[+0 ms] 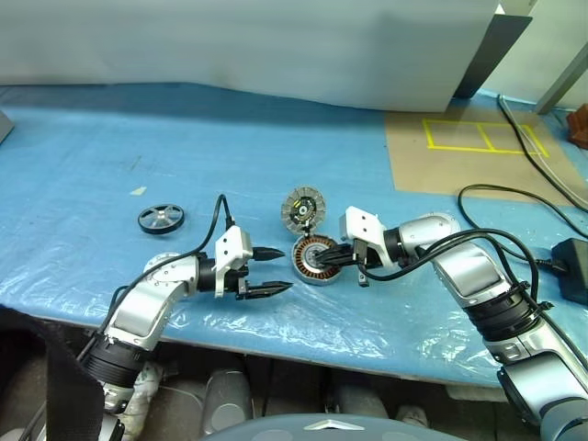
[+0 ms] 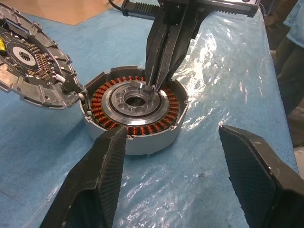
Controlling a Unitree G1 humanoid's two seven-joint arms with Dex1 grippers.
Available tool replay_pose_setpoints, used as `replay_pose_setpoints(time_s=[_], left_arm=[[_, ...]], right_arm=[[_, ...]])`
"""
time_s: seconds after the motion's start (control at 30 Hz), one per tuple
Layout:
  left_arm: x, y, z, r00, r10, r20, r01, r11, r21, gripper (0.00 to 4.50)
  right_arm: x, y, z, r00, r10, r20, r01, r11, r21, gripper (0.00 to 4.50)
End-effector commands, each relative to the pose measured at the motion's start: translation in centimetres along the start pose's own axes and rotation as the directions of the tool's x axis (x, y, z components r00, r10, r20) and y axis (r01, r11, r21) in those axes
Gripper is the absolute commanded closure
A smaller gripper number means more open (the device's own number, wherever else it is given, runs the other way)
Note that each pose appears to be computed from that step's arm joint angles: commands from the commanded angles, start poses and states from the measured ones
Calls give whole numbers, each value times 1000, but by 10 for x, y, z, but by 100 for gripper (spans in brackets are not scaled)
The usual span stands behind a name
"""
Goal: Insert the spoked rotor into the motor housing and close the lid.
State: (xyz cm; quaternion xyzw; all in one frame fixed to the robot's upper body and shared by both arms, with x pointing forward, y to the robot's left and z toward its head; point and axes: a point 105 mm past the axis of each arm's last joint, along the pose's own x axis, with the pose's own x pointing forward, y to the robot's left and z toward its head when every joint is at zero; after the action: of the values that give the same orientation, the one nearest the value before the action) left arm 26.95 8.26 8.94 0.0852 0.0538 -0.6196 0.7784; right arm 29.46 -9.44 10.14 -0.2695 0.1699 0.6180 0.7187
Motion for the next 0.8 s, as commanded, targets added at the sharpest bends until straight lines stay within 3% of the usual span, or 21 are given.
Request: replay_pose_setpoints(time_s=[0.03,0.43,0.8], left_arm=[[0,1,5,1000,-7,10,6,1000,23,122],[1,0,6,1000,-10,14,10,1000,16,122],[4,-1,7,1000,-6,25,6,1000,8,122]], right_arm=[[-4,-2,10,1000,-23,3,23,997,-74,446],[0,-8,17,997,-39,-64,23,972,-233,446],[5,-9,4,980,18,-200,-93,923,-374,446]])
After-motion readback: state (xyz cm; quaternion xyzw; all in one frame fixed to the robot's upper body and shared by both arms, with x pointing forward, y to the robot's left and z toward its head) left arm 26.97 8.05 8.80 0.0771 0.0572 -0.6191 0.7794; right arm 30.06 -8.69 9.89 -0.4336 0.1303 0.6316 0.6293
